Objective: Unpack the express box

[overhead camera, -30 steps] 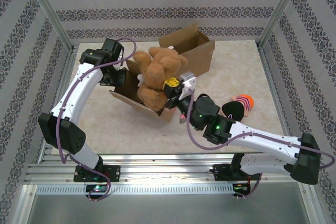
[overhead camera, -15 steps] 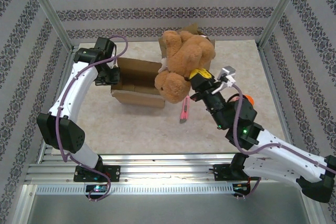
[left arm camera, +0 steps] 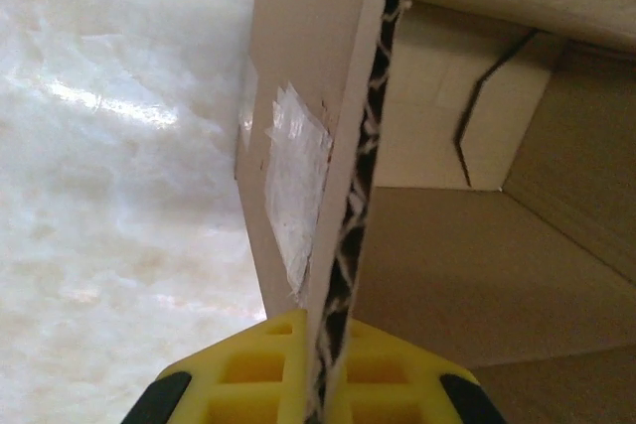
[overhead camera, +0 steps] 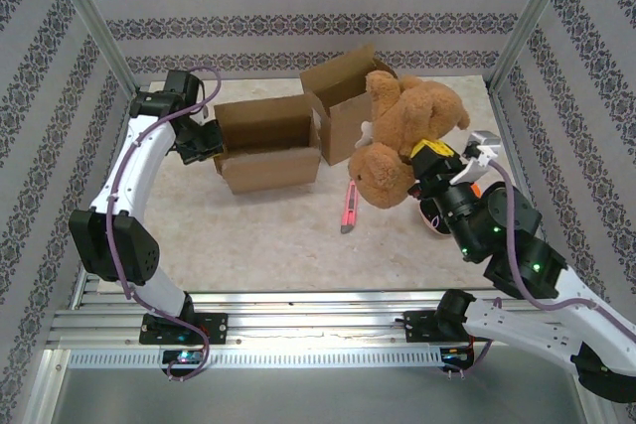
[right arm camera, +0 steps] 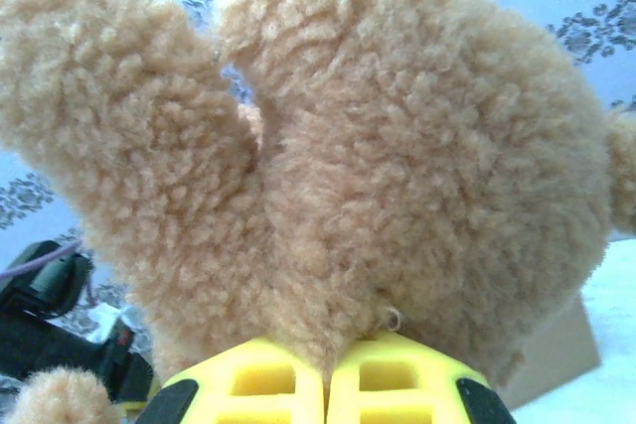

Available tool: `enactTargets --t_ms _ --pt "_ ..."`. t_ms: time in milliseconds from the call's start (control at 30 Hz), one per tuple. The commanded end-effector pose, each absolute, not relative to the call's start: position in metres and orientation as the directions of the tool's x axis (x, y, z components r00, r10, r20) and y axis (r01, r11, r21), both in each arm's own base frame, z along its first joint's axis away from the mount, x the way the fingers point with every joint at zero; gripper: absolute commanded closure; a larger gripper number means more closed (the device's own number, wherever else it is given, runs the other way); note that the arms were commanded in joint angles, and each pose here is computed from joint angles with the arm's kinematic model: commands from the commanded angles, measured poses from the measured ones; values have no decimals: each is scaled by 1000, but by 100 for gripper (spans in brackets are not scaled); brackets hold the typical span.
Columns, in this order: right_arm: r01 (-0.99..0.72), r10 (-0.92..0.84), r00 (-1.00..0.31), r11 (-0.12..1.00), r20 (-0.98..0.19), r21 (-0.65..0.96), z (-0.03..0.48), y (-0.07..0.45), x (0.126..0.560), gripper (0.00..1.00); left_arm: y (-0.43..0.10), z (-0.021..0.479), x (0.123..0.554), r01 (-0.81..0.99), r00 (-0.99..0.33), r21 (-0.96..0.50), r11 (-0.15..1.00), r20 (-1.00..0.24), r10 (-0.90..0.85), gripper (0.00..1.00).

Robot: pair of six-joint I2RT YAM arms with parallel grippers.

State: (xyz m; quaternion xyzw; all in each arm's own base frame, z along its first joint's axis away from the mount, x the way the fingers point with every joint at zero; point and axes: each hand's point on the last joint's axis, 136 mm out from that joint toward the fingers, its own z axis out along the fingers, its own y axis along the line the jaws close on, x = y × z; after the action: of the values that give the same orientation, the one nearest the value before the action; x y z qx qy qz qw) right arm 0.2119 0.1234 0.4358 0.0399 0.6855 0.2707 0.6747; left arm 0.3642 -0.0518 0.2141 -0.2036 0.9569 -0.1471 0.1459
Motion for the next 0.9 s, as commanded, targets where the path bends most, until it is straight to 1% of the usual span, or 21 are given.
enactTargets --t_ms 0,167,300,500,733,767,833,867 --pt "-222 356 -145 898 -923 381 421 105 210 100 -52 223 390 -427 -795 -477 768 -206 -570 100" --pt "-176 281 -227 930 -932 323 405 105 213 100 -49 222 417 -449 -767 -510 734 -201 -609 100" --pt "-154 253 -284 940 -925 304 391 106 217 100 -51 216 438 -448 -776 -522 726 -176 -606 100" --pt "-113 242 -357 948 -902 298 371 103 226 100 -52 208 467 -448 -780 -532 718 -160 -605 100" --pt "-72 257 -430 946 -865 317 348 101 238 100 -51 212 483 -433 -785 -541 721 -168 -597 100" --pt "-62 262 -441 945 -858 321 344 101 240 100 -51 213 484 -431 -786 -544 720 -167 -596 98" --pt "-43 275 -461 943 -844 330 336 99 245 100 -51 215 486 -422 -787 -554 718 -169 -593 85" --pt "-36 282 -469 941 -837 337 333 98 248 100 -52 216 486 -418 -789 -559 716 -169 -591 80"
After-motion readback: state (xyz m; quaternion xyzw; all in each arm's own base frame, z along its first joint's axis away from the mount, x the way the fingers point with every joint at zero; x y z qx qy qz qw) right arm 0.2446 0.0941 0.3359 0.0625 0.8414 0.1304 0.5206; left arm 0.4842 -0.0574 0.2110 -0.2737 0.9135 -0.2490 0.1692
